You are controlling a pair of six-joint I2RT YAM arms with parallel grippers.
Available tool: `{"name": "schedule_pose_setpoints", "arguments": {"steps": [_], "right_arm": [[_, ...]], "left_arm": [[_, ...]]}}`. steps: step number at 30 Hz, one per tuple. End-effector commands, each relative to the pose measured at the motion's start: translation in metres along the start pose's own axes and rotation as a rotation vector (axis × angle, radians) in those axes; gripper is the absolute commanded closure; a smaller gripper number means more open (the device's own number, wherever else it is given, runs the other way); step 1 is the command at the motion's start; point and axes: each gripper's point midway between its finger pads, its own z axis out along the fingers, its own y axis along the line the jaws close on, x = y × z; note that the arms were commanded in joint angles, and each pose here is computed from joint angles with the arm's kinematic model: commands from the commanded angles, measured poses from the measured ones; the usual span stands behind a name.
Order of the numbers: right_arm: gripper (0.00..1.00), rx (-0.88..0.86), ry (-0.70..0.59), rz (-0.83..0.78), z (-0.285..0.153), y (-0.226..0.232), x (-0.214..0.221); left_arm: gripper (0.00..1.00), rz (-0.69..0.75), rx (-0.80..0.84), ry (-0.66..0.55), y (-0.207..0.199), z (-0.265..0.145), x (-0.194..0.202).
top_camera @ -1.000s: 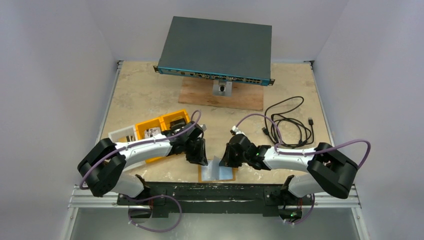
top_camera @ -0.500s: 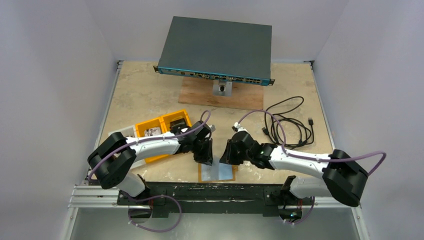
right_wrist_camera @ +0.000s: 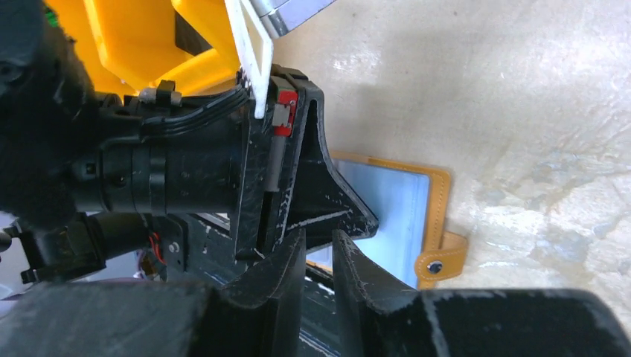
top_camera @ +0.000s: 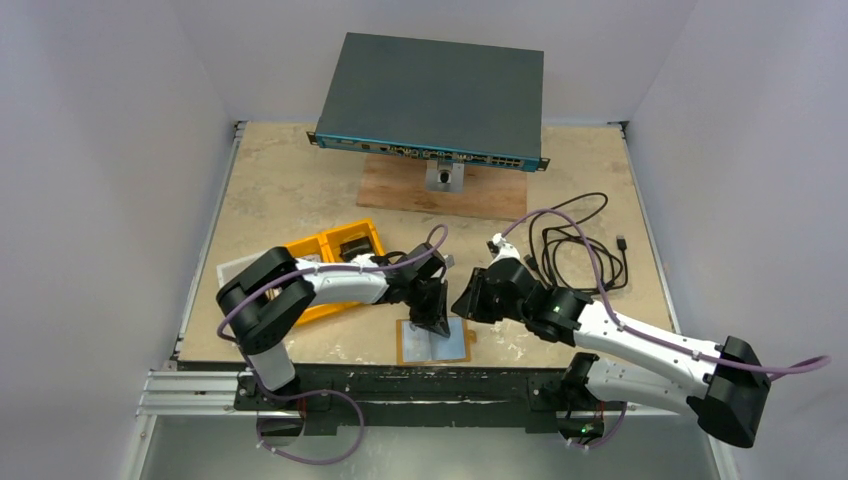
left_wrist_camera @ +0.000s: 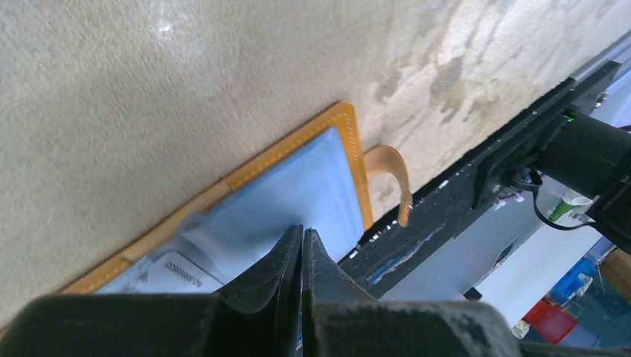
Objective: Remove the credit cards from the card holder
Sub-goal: Remove the credit card from the card holder.
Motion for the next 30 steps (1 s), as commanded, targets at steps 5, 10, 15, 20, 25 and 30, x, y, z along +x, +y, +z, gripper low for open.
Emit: {"name": "schedule_pose_setpoints", "arguments": {"steps": [5,10,15,20,25,30], "right_arm": [[0.79,0.067,0.015,0.002,0.001,-0.021,0.009],[0.78,0.029,0.042,-0.007,0.008,-0.012,0.013],[0.76,-0.016,0.052,-0.009,0.013,0.001,0.012],[0.76,-0.054,0.072,-0.005,0.022,0.011,0.015],[0.76,-0.093,0.112,-0.002,0.036,0.021,0.022],[0.76,-0.101,0.147,-0.005,0.049,0.024,0.03]], "left_arm": [[0.95,0.005,0.031,-0.024,-0.015,-0.001,-0.009],[0.89,0.028,-0.014,-0.107,-0.011,-0.033,-0.015],[0.86,0.008,-0.057,-0.166,0.007,-0.059,-0.017],[0.85,-0.033,-0.09,-0.214,0.033,-0.08,-0.013],[0.85,-0.068,-0.107,-0.247,0.056,-0.096,-0.01],[0.85,-0.079,-0.106,-0.249,0.063,-0.096,-0.006]]}}
